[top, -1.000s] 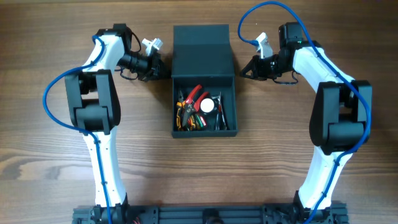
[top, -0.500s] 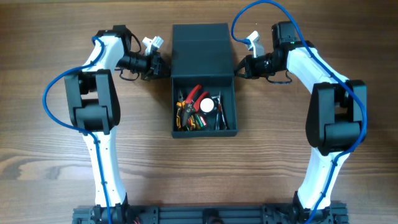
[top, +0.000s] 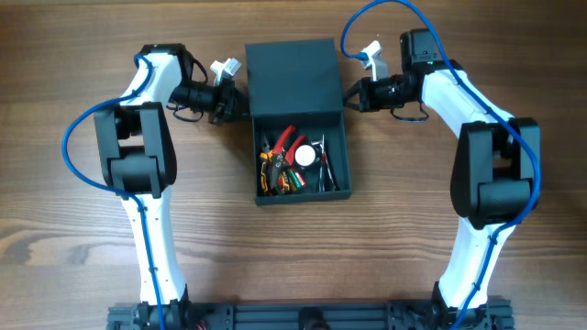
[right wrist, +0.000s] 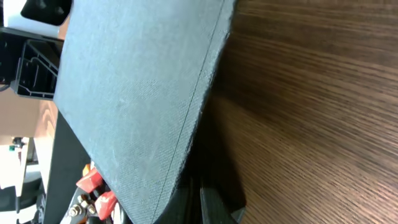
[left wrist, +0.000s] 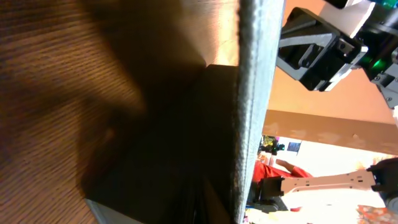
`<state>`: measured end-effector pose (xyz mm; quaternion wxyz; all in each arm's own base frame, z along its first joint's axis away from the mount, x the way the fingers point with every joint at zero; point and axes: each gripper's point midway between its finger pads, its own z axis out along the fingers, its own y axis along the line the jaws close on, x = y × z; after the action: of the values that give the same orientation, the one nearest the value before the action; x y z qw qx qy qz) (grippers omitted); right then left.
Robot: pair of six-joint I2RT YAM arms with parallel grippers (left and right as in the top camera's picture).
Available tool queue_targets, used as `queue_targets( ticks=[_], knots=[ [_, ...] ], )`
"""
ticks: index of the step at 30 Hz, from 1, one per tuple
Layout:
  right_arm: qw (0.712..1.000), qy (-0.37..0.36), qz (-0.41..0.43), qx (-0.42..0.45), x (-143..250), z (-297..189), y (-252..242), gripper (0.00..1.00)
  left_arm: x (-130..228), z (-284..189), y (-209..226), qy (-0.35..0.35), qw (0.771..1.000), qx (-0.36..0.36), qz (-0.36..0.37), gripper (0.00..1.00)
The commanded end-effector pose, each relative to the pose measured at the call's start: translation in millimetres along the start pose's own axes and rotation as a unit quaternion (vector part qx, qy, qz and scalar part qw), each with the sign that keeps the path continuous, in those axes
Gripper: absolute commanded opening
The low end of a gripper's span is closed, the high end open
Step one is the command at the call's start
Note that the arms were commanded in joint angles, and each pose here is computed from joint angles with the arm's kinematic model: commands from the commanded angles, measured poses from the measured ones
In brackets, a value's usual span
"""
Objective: Pack container
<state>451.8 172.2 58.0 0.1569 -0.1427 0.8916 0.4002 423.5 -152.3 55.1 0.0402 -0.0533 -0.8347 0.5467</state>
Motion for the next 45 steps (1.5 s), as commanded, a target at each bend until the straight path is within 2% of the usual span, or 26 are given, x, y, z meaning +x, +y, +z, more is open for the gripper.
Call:
queue_targets(
  ticks=[1, 13, 17, 23, 27, 29, 32, 33, 35, 37, 41, 45],
  knots=[
    [0.999, -0.018, -0.038, -0.028, -22.4, -0.9, 19.6, 0.04, -6.6, -12.9, -39.5, -0.024, 0.998, 0.024, 0.061, 0.04],
    [0.996, -0.039, -0.065, -0.037, -48.4, -13.7, 35.6, 0.04, -2.3, -63.9, -117.1, -0.081, 0.985, 0.006, 0.153, 0.04],
    [0.993, -0.048, -0.086, -0.064, -56.7, -19.7, 50.1, 0.05, 0.1, -64.1, -116.3, -0.078, 0.986, 0.001, 0.147, 0.04],
    [0.992, -0.052, -0.107, -0.051, -71.3, -32.1, 59.6, 0.04, 3.8, -73.7, -100.8, -0.075, 0.989, -0.033, 0.125, 0.04],
    [0.993, -0.049, -0.103, -0.04, -70.2, -31.8, 55.8, 0.04, 8.5, -87.9, -114.2, -0.092, 0.99, 0.005, 0.109, 0.04],
    [0.993, -0.045, -0.108, -0.036, -67.8, -31.4, 54.4, 0.04, 10.2, -97.5, -131.9, -0.111, 0.985, 0.038, 0.13, 0.04],
    [0.993, -0.04, -0.105, -0.037, -64.9, -31.2, 54.3, 0.04, 9.2, -103.9, -134.9, -0.12, 0.982, 0.03, 0.143, 0.04],
    [0.993, -0.039, -0.106, -0.037, -64.4, -31.2, 54.3, 0.04, 8.2, -103.6, -127.6, -0.116, 0.984, 0.01, 0.138, 0.04],
    [0.992, -0.035, -0.111, -0.041, -62.0, -31.7, 56.2, 0.04, -0.4, -106.4, -96.1, -0.115, 0.987, -0.076, 0.089, 0.04],
    [0.991, -0.03, -0.12, -0.041, -58.5, -34.5, 59.3, 0.04, -15.0, -114.5, -75.7, -0.138, 0.98, -0.132, 0.046, 0.04],
    [0.99, -0.024, -0.13, -0.041, -54.3, -41.5, 67.1, 0.04, -34.1, -127.8, -56.4, -0.178, 0.965, -0.19, 0.013, 0.04],
    [0.987, -0.037, -0.148, -0.039, -59.7, -55.8, 82.3, 0.04, -35.7, -133.6, -45.3, -0.186, 0.957, -0.222, -0.004, 0.04]
  ],
)
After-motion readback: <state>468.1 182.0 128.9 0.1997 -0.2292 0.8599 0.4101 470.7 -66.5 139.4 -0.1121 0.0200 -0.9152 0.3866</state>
